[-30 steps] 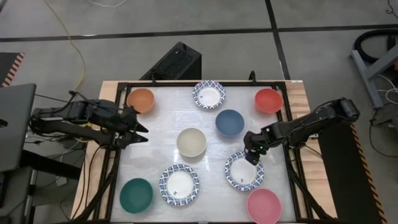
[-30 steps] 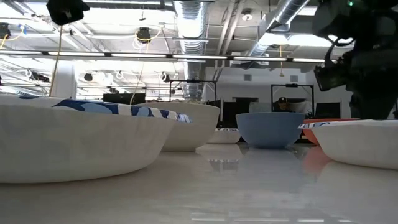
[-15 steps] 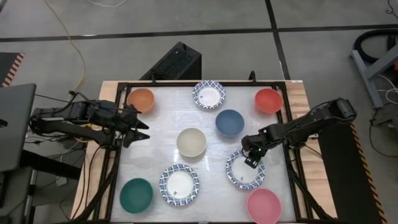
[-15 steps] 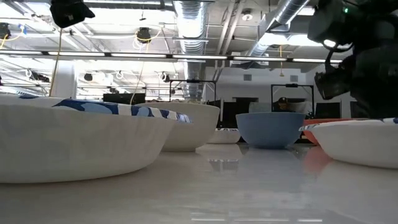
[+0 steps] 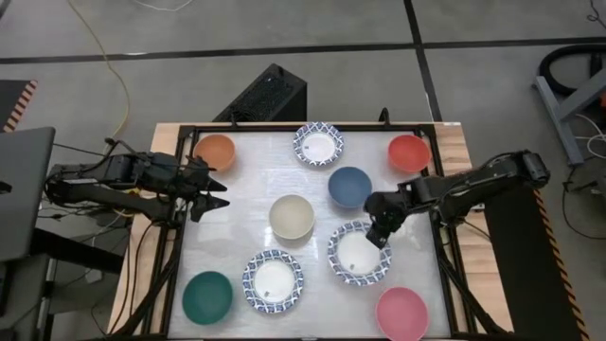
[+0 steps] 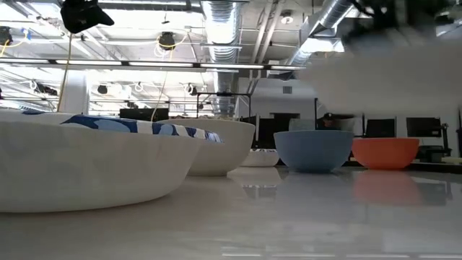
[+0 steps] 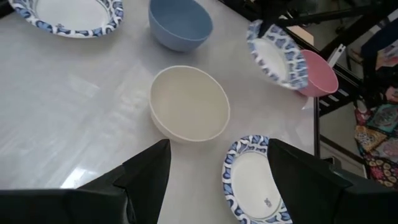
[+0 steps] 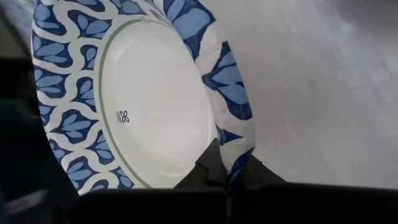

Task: Nest bowls inside each other
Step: Stack the right white and blue bowl on the top white and blue bowl

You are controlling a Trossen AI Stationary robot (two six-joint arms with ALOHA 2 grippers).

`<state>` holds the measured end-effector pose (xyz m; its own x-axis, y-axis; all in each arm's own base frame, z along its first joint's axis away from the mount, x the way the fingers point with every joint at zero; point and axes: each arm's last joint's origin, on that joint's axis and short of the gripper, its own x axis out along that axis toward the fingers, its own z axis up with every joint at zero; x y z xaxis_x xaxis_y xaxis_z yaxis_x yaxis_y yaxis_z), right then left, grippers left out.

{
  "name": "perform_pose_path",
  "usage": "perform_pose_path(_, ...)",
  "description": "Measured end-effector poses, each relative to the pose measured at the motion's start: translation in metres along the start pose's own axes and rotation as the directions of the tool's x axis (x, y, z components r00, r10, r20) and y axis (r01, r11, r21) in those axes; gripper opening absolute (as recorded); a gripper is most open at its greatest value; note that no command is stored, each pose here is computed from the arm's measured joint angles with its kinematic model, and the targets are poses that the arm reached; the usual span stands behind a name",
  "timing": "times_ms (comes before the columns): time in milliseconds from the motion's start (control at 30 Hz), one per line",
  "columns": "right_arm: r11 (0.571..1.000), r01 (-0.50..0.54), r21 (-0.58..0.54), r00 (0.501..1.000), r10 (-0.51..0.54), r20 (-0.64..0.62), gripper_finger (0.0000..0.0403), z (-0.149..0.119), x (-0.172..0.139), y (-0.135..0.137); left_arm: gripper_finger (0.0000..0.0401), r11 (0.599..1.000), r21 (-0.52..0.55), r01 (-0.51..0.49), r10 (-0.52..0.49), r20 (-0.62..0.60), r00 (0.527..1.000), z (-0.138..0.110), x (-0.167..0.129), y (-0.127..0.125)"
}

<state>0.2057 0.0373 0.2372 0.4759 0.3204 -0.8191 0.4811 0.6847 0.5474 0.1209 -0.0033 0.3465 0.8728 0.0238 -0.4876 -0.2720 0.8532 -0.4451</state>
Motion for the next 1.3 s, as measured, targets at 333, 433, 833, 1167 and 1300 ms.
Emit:
perform_pose_path(333,0.987,-0.156,0.044,0.89,0.121,0.44,0.0008,0.073,-0.098,0.04,0.0257,0.998,-0.03,-0.047,0.048,0.031,0.998,0.001,-0.001,0.002)
perform_pose_path(433,0.991,-0.105,0.077,0.795,0.037,0.605,0.0008,0.096,-0.128,0.032,0.0257,0.997,-0.029,-0.078,0.079,0.039,0.996,0.0,-0.001,0.003)
perform_pose_path(833,0.938,0.018,0.345,0.783,-0.228,0.579,0.0008,0.186,-0.119,-0.071,0.0256,0.986,-0.047,-0.161,0.161,0.01,0.987,-0.005,-0.002,0.008)
perform_pose_path(1167,0.881,0.002,0.474,0.842,-0.257,0.475,0.0008,0.231,-0.075,-0.158,0.0256,0.979,-0.068,-0.191,0.193,0.025,0.981,-0.005,-0.002,0.009)
perform_pose_path(1300,0.861,0.012,0.509,0.856,-0.272,0.44,0.0008,0.237,-0.062,-0.177,0.0256,0.976,-0.077,-0.204,0.207,0.034,0.978,-0.004,-0.002,0.009)
